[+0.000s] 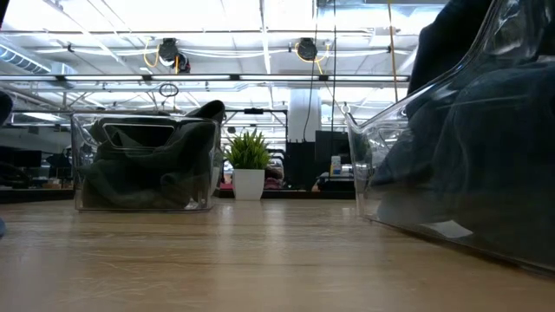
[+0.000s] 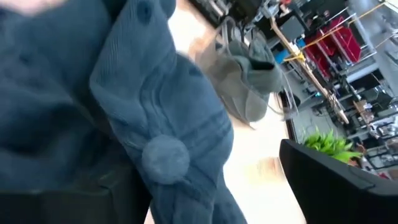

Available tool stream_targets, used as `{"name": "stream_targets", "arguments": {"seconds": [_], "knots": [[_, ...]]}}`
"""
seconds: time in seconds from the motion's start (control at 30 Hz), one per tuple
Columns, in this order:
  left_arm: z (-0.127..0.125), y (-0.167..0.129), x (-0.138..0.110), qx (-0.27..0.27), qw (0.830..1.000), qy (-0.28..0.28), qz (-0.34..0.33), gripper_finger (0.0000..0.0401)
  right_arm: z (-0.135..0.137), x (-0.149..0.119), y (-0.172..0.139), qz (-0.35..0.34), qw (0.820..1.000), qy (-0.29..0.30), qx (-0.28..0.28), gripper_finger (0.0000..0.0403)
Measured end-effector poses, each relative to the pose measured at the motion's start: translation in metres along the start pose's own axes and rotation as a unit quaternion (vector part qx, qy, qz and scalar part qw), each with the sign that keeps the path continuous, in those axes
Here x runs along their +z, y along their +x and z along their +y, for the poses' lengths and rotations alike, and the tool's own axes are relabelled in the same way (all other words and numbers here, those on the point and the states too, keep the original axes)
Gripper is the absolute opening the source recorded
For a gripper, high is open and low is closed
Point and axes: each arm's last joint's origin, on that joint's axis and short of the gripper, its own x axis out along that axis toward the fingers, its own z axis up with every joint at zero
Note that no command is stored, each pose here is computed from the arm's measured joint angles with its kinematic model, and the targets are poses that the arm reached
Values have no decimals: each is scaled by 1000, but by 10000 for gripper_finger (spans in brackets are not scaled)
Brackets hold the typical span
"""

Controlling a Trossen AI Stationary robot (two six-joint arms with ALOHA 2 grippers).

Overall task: Pick & Place hat
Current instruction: Put the blue cap into the bottom transparent bin

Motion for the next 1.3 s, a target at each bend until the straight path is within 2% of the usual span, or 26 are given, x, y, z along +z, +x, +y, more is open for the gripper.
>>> {"name": "stream_targets", "arguments": {"seconds": [0.1, 0.2, 0.3, 0.4, 0.43, 0.5, 0.63, 0.77, 0.9, 1.07, 1.2, 1.3], "knots": [[0, 0, 0, 0, 1000, 0, 0, 115, 2, 6, 1, -19, 1000, 16, -2, 300], [0, 0, 0, 0, 1000, 0, 0, 115, 4, 11, -2, -38, 999, 23, 2, 250], [0, 0, 0, 0, 1000, 0, 0, 115, 6, 16, -7, -61, 997, 40, 10, 160], [0, 0, 0, 0, 1000, 0, 0, 115, 10, 20, -13, -85, 995, 53, 21, 44], [0, 0, 0, 0, 1000, 0, 0, 115, 10, 22, -15, -94, 994, 55, 24, 23], [0, 0, 0, 0, 1000, 0, 0, 115, 10, 27, -19, -112, 991, 73, 15, 16], [0, 0, 0, 0, 1000, 0, 0, 115, 3, 37, -25, -132, 982, 122, -56, 8], [0, 0, 0, 0, 1000, 0, 0, 115, 1, 42, -24, -124, 974, 155, -109, 8], [0, 0, 0, 0, 1000, 0, 0, 115, 10, 44, -12, -97, 965, 174, -168, 8], [0, 0, 0, 0, 1000, 0, 0, 115, 28, 57, 4, -25, 951, 140, -274, 8], [0, 0, 0, 0, 1000, 0, 0, 115, 38, 80, 11, -20, 953, 125, -275, 7], [0, 0, 0, 0, 1000, 0, 0, 115, 46, 89, 16, -10, 957, 88, -276, 7]]}}
